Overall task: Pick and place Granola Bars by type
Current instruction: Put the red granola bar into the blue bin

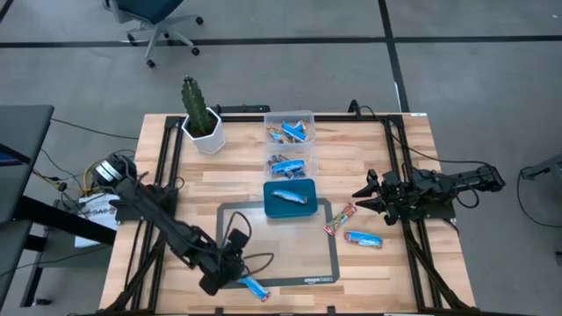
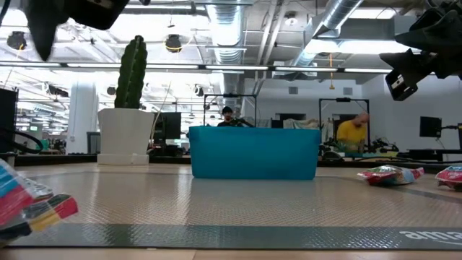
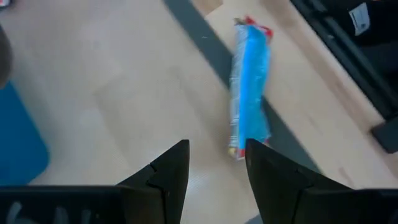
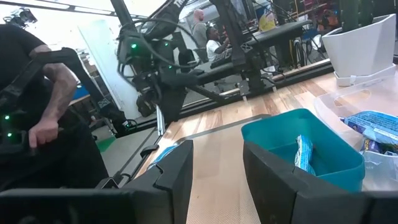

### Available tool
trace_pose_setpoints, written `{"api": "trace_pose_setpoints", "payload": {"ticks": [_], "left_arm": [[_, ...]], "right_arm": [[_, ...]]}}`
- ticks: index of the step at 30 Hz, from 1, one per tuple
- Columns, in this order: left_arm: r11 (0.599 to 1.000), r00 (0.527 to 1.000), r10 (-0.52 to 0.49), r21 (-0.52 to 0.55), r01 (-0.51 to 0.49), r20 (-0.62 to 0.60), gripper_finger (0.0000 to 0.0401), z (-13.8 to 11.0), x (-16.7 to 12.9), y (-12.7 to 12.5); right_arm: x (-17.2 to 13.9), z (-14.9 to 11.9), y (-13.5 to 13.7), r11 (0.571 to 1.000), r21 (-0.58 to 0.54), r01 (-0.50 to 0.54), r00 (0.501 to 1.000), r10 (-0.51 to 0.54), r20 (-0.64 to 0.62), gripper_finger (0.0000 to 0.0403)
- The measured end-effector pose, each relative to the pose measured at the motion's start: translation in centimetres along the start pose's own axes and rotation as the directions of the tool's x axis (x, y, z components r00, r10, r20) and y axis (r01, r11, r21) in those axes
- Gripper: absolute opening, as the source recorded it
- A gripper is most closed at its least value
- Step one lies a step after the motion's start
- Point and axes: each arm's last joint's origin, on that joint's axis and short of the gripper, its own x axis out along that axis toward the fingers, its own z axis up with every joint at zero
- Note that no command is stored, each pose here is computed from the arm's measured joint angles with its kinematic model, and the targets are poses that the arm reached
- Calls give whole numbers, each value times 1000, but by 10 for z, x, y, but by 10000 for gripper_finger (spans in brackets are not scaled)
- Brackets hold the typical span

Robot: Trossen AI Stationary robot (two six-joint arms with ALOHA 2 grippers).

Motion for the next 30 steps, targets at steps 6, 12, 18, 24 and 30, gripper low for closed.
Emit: {"api": "trace_pose_setpoints", "payload": {"ticks": [6, 12, 18, 24, 30], "left_arm": [[1000, 1000, -13, 14, 14, -17, 151, 14, 14, -9], [999, 999, -34, 24, 34, 1, 167, 27, 25, -13], [999, 999, -34, 20, 34, 23, 204, 29, 25, -13], [999, 999, -51, -8, 51, -4, 234, 28, 42, -17], [999, 999, -51, -6, 51, -14, 238, 26, 58, -20]], "right_arm": [[0, 0, 0, 1000, 0, 0, 1000, 0, 0, 133], [0, 0, 0, 1000, 0, 0, 1000, 0, 0, 134], [0, 0, 0, 1000, 0, 0, 1000, 0, 0, 133], [0, 0, 0, 1000, 0, 0, 1000, 0, 0, 134], [0, 0, 0, 1000, 0, 0, 1000, 0, 0, 134]]}}
